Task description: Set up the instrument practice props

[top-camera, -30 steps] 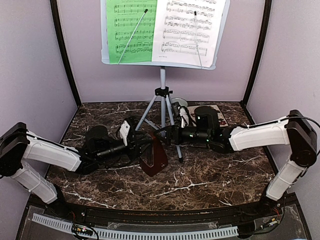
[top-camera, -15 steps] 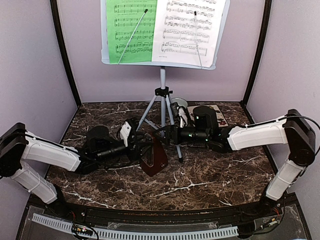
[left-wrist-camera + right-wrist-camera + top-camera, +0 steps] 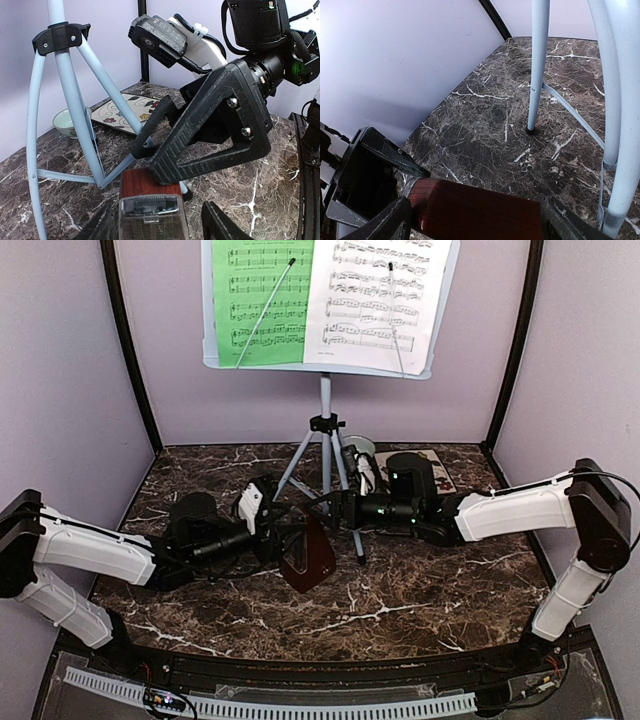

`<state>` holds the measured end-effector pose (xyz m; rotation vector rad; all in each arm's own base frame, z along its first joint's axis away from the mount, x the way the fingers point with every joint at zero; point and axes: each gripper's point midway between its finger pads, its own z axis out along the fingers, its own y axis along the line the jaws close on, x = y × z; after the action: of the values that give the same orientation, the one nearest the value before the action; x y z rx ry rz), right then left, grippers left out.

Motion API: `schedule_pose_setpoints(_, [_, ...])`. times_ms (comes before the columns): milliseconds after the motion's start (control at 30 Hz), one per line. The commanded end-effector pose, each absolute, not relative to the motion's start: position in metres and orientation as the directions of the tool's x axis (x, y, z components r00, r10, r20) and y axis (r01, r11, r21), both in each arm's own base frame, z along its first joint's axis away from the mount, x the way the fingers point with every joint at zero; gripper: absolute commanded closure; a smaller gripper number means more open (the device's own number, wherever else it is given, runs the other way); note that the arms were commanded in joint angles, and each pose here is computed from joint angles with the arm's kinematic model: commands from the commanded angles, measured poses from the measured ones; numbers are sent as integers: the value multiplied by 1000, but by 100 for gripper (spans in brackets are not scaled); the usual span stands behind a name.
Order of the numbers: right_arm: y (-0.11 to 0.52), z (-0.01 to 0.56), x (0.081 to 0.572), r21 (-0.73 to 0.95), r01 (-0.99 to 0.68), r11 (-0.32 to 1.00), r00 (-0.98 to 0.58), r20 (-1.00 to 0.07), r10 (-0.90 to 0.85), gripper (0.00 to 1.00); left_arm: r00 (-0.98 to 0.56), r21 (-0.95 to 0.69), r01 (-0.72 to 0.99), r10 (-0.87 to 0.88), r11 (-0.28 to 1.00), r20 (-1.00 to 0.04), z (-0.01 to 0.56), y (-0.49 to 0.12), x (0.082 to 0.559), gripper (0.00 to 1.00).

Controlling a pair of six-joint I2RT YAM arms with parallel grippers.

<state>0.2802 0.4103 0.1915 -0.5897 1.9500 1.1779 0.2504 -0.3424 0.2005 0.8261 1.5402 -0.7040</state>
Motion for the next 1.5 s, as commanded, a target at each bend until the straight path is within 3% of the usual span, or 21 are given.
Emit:
schedule_pose_setpoints(0, [397, 139, 278, 508, -657, 556, -654, -751, -86, 11, -39, 40, 806, 121, 590, -992, 207, -343, 256, 41])
schedule_pose_setpoints(267, [396, 134, 279, 501, -654, 567, -656, -749, -94, 11, -38, 49, 799, 132, 600, -990, 206, -343, 258, 50])
schedule_pose_setpoints(700, [380, 83, 279, 442, -620, 648, -680, -715, -162, 12, -40, 65, 825, 173, 561, -984, 192, -344, 249, 82])
schedule_pose_setpoints(967, [370, 60, 277, 414, -602, 683, -694, -695, -190, 12, 41, 151, 855, 227, 497, -973, 188, -349, 229, 91])
schedule_pose_setpoints(1467, [350, 27, 269, 361, -585, 726, -709, -663, -241, 12, 46, 120, 827, 147, 549, -988, 194, -333, 226, 100])
